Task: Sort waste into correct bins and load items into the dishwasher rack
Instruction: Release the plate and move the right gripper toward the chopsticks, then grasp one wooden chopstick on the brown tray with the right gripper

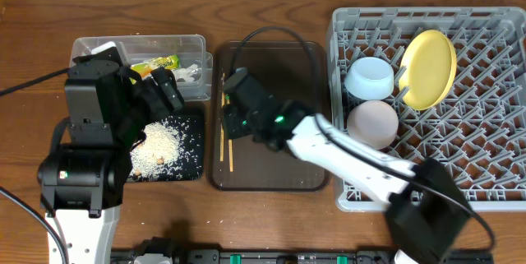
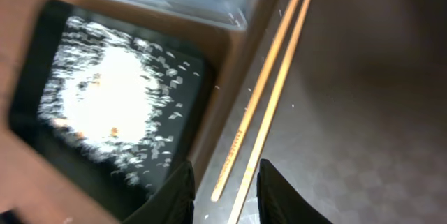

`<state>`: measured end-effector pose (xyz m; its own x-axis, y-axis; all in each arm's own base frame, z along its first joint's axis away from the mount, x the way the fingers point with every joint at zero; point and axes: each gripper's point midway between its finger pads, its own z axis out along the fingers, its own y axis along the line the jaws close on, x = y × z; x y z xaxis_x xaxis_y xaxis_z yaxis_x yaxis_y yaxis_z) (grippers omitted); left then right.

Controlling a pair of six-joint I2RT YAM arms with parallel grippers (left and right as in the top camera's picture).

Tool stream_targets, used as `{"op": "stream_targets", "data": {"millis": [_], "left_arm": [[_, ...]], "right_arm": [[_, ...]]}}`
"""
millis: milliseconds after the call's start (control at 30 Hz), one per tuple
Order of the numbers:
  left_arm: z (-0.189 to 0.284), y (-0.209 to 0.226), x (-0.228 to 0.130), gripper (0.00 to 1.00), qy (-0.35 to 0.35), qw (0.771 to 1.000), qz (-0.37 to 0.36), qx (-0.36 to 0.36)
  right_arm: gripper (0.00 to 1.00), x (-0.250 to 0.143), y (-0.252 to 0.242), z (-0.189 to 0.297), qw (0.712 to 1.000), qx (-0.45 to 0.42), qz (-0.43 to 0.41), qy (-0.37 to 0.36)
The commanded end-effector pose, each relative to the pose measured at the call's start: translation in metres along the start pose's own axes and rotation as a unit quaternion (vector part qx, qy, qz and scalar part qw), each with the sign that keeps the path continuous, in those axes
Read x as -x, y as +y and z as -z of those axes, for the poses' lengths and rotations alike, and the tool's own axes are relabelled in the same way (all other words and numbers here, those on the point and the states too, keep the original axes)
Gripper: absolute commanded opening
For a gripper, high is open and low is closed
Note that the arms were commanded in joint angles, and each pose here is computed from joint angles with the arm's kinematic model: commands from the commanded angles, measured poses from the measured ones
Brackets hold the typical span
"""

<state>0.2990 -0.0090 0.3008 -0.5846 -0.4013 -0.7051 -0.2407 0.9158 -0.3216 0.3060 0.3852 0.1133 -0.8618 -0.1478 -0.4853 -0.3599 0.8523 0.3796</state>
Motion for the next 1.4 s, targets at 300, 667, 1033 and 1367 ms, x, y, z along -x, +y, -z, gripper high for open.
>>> {"op": "stream_targets", "data": {"millis": [300,667,1033,1367], "left_arm": [[0.003,-0.001,0.005,0.91,-0.007,1.0,-0.003,-0.001],[0.003,-0.001,0.005,0.91,-0.007,1.0,-0.003,-0.001],[0.003,-0.001,0.005,0.91,-0.007,1.0,-0.003,-0.001],[0.003,-0.001,0.005,0.91,-0.007,1.0,-0.003,-0.001]], "right_arm": [[0.19,-0.033,-0.018,-0.067,0.985,-0.153,-0.004,-0.073],[0.14,-0.044,-0.029,-0.081,0.98,-0.182,-0.012,-0.078],[0.11,-0.05,-0.035,-0.086,0.978,-0.189,-0.036,-0.075],[0.12,-0.058,-0.042,-0.1,0.978,-0.194,-0.039,-0.072]]}}
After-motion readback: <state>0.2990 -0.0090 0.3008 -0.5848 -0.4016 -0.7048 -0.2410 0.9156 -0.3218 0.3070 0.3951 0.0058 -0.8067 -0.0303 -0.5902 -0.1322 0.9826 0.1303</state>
